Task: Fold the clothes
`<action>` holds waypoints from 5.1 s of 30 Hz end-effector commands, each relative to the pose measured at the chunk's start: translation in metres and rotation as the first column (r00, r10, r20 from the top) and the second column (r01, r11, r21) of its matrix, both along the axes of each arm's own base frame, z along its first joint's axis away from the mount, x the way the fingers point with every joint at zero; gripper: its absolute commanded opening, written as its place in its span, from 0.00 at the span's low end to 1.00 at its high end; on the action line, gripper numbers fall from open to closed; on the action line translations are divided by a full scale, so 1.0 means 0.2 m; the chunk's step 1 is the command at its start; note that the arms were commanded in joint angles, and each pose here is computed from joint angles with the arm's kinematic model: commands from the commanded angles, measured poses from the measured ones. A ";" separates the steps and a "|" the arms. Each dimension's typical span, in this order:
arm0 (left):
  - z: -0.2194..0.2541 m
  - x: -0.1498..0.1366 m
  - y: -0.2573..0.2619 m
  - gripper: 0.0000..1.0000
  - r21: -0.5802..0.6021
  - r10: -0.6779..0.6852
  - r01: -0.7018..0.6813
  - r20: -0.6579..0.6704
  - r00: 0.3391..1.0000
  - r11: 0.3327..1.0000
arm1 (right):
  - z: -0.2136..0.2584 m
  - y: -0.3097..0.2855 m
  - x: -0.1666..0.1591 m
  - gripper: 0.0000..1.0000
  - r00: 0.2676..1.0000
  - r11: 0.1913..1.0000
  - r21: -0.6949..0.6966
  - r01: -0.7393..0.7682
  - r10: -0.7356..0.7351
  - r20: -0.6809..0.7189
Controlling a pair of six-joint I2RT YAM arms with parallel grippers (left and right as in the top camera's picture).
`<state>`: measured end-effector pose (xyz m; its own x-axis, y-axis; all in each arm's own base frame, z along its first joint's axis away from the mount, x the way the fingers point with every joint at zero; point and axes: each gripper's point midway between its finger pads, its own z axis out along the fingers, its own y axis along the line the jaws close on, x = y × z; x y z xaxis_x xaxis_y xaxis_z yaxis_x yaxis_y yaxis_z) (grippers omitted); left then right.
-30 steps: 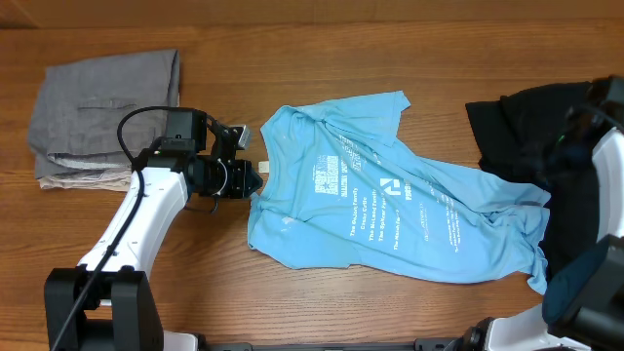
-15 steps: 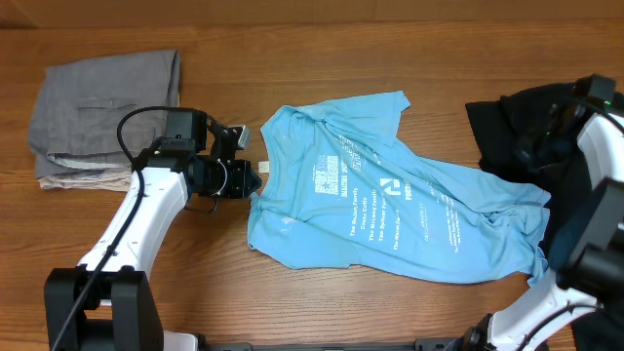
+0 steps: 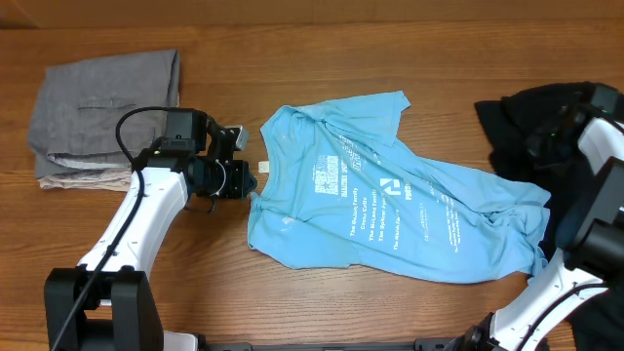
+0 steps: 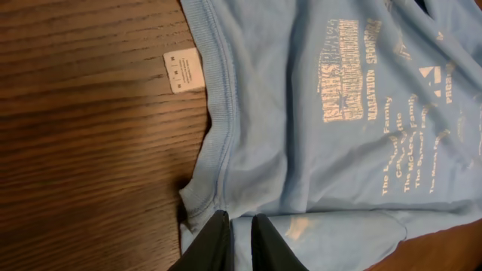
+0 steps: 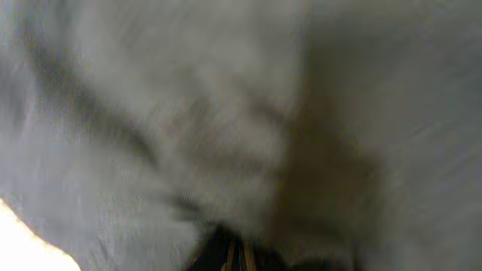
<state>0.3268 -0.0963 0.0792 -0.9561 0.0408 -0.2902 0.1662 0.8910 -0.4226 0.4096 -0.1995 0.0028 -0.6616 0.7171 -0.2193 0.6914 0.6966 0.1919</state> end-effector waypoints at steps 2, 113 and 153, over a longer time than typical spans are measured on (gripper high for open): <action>0.01 0.01 0.01 0.14 0.011 0.008 -0.008 0.012 1.000 1.000 | -0.07 -0.32 -0.10 0.06 0.990 0.986 -0.088 0.142 -0.143 0.000; -0.42 0.64 -0.35 0.10 0.000 0.115 -0.116 0.076 0.990 0.993 | 0.87 0.62 -0.14 1.00 0.976 0.946 0.252 -0.206 0.218 -0.020; 0.53 -0.09 -0.06 0.33 0.131 0.163 -0.174 0.094 0.982 0.976 | 0.76 0.75 -0.19 0.04 0.947 0.947 0.212 -0.241 0.278 -0.164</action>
<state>0.3068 -0.1084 0.2049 -0.9052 -0.0872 -0.4159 0.0485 0.9511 -0.3050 0.3725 -0.0571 0.1730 -0.8172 0.5746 0.0453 0.5560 0.7652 0.3245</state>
